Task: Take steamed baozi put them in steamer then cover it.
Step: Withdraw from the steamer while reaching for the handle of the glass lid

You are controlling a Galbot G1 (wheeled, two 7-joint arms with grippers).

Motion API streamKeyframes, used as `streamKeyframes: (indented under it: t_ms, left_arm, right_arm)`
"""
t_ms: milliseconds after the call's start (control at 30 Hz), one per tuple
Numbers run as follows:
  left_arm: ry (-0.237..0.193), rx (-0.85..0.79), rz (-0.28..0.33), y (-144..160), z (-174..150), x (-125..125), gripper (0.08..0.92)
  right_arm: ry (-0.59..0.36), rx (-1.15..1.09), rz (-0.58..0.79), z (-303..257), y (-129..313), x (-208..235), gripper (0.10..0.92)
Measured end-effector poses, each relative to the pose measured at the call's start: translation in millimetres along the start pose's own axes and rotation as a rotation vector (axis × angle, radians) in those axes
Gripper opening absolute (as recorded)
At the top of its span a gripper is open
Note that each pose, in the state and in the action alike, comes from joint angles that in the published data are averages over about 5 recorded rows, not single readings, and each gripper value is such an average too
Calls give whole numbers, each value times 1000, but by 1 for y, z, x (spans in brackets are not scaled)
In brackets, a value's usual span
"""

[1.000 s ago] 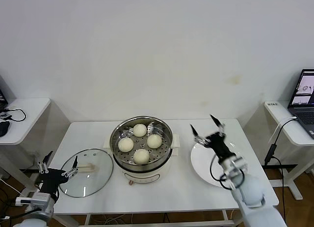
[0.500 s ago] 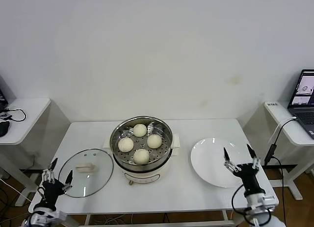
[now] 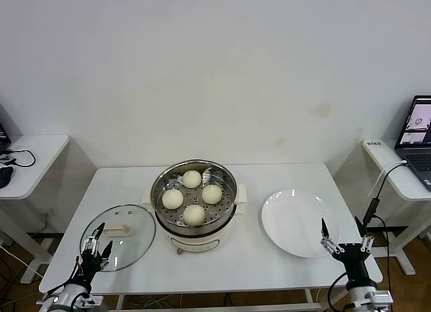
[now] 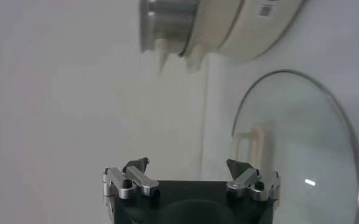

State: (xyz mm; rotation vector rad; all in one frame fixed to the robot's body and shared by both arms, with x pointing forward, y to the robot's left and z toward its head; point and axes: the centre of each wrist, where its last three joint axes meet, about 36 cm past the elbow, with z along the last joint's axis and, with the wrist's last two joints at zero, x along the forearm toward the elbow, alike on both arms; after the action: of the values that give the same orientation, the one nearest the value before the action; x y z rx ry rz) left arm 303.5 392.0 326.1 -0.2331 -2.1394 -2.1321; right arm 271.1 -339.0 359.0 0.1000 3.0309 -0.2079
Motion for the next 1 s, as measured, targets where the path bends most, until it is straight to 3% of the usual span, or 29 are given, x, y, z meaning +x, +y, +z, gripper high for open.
streamKeyframes:
  t_ms: [467,1000]
  left_arm:
    - [0,-59,20,-8,22,-42,823]
    - [7,-69,35,-9,28,-75,823]
  right_arm:
    - [12,15,30,-2,-3,15,823]
    - [26,24,38,0,-5,23,823]
